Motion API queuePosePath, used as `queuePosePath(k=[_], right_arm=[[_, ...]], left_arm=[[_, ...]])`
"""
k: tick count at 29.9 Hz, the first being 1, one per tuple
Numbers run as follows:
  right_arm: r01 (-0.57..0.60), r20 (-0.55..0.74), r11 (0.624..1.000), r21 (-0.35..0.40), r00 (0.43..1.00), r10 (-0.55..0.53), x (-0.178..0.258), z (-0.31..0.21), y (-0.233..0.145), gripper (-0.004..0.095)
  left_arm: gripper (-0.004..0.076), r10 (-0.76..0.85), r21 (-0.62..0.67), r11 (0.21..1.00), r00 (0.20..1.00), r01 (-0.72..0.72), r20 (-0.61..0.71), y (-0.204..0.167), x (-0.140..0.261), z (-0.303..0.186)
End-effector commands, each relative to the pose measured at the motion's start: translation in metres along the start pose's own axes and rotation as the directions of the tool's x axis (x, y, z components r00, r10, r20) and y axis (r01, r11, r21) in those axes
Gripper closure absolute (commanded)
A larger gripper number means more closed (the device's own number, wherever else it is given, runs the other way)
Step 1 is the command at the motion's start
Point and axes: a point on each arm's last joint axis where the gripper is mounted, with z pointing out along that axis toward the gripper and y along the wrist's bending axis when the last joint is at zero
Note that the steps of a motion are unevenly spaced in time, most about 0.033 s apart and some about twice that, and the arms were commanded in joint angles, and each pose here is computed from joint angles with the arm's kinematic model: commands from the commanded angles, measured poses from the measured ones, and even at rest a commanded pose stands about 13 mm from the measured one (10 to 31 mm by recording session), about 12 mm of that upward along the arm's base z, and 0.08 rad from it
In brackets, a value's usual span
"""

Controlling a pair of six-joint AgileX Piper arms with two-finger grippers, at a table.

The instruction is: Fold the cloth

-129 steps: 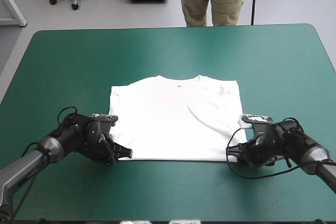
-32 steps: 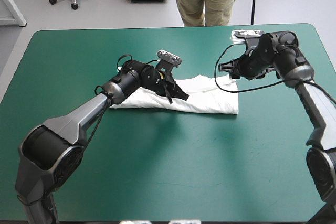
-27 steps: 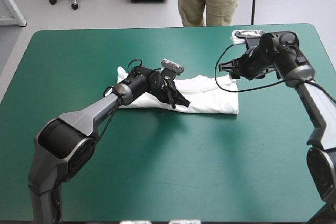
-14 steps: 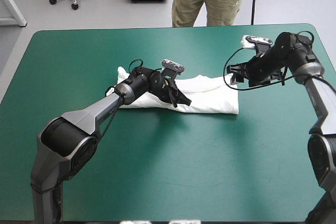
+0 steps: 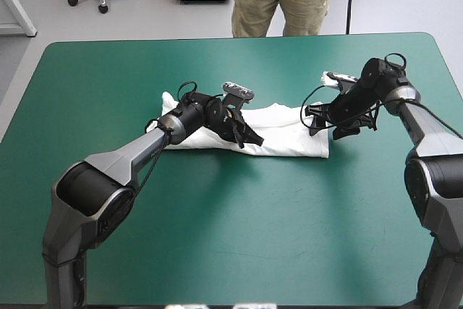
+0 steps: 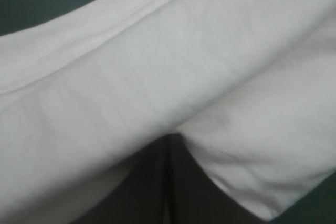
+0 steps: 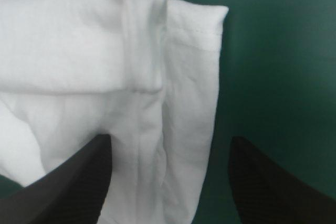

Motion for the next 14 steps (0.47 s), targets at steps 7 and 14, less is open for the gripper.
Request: queuePosePath(k=[7,14], right_arm=[[-0.001,0.043,0.992,-0.124,0.999,0.007,-0.008,0.0,0.009,0.0311],[0.05,0.019,0.99,-0.135,0.999,-0.048,-0.005,0.011,0.021,0.0833]], left_arm=[[0.0733,-0.004,0.017,1.0,0.999,0.003,0.041,-0.006,-0.008,-0.016],[0.0733,-0.004,0.017,1.0,0.999,0.003,0.041,-0.006,-0.008,-0.016]])
